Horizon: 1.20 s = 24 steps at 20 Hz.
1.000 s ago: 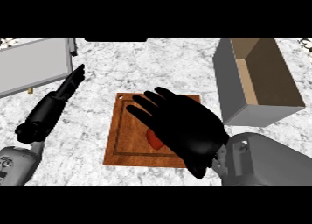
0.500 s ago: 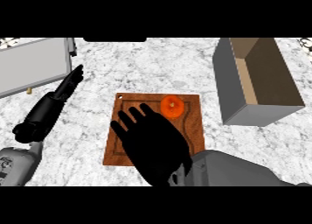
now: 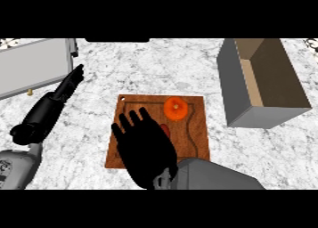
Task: Pick the bell pepper from the cutting board and place it in the cardboard box
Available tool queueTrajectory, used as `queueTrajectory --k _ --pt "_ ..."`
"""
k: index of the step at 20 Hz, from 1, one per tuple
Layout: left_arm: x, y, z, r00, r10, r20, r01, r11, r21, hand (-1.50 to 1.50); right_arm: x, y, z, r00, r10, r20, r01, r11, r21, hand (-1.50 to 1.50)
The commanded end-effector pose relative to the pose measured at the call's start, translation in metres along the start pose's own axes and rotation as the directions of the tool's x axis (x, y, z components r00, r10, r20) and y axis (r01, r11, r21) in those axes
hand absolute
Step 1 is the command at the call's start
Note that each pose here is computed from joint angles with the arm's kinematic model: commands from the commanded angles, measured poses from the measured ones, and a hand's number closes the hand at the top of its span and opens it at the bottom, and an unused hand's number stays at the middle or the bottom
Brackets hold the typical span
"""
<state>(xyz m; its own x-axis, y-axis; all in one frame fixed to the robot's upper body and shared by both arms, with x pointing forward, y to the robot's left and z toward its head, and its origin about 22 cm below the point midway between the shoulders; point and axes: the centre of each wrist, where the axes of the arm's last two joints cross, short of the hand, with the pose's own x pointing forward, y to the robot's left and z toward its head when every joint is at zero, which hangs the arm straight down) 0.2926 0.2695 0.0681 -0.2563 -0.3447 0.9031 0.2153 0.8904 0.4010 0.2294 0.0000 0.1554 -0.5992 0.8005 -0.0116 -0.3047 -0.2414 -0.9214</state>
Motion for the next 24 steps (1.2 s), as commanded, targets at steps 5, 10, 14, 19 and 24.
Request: queueTrajectory --k 5,10,14,19,24 --pt "0.002 0.000 -0.001 1.000 0.003 -0.001 -0.003 1.000 -0.008 0.00 -0.001 0.007 -0.016 0.996 0.050 -0.070 -0.050 0.999 -0.002 -1.50" --pt "0.012 -0.024 -0.006 1.000 -0.003 0.021 0.003 1.000 0.020 0.00 -0.004 0.035 -0.026 0.992 0.072 -0.099 -0.071 0.997 0.015 -1.50" --pt "0.011 -0.006 0.006 1.000 -0.002 0.010 0.002 1.000 -0.002 0.00 -0.013 0.026 -0.034 0.993 0.064 -0.104 -0.062 0.998 0.016 -1.50" --pt "0.002 -0.007 -0.003 1.000 -0.004 -0.003 0.004 1.000 -0.005 0.00 -0.015 0.053 -0.040 0.997 0.049 -0.053 -0.046 0.998 0.046 -1.50" --pt "-0.008 0.009 0.000 1.000 0.027 -0.001 -0.027 1.000 0.005 0.00 -0.039 0.057 -0.047 0.997 0.044 -0.063 -0.040 0.997 0.069 -1.50"
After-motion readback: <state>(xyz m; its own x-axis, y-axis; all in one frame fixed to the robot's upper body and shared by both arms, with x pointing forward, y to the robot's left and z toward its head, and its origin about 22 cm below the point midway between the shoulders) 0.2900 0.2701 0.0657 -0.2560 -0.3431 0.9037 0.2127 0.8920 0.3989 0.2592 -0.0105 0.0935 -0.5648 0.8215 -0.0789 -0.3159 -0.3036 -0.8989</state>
